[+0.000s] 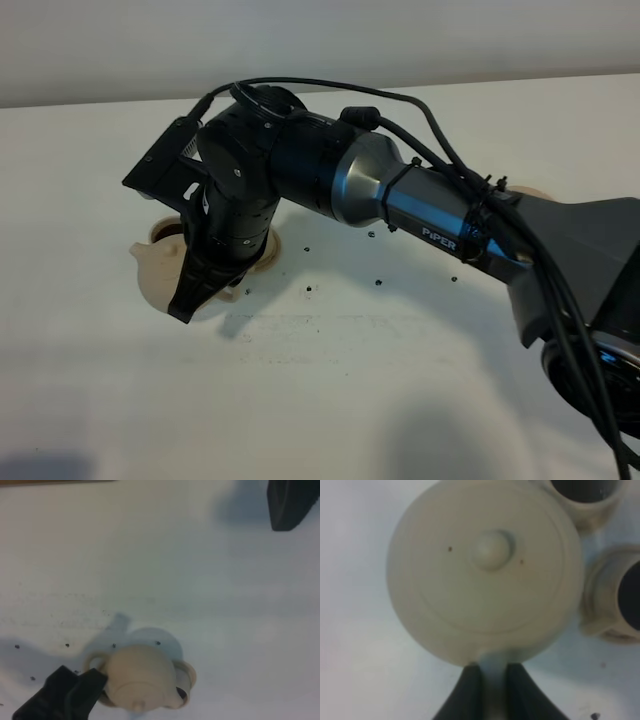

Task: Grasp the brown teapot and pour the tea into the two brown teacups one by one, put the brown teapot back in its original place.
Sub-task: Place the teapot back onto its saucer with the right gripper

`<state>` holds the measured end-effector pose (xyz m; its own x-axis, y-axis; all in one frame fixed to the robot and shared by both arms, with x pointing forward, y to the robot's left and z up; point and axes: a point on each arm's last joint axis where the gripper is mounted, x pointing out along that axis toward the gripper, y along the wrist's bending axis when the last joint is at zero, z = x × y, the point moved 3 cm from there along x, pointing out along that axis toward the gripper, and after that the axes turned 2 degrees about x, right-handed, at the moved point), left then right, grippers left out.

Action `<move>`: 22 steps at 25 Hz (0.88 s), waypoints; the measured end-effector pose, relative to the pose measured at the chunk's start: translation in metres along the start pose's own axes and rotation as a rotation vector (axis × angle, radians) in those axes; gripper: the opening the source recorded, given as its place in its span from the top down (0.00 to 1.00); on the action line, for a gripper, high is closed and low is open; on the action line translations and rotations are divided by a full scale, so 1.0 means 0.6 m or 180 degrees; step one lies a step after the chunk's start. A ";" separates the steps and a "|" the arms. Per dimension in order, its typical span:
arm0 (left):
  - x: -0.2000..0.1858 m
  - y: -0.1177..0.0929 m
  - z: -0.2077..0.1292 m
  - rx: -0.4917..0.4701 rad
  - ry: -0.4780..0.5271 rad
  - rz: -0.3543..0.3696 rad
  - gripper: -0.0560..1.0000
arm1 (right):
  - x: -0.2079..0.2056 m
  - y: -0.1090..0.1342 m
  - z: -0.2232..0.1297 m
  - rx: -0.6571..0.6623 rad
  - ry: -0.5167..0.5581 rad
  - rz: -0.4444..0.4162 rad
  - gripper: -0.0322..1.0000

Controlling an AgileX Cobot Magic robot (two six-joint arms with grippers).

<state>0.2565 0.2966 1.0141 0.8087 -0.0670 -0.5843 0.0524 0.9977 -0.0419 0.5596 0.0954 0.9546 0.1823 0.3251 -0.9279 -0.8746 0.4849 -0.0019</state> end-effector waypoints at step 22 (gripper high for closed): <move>0.000 0.000 0.000 0.0000 0.0000 0.0000 0.63 | 0.064 0.016 -0.019 0.0100 0.0240 0.0180 0.87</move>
<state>0.2565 0.2966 1.0141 0.8087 -0.0670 -0.5843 0.0524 0.9977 -0.0419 0.5531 0.1037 0.9145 0.0976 0.2913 -0.9517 -0.8678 0.4930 0.0620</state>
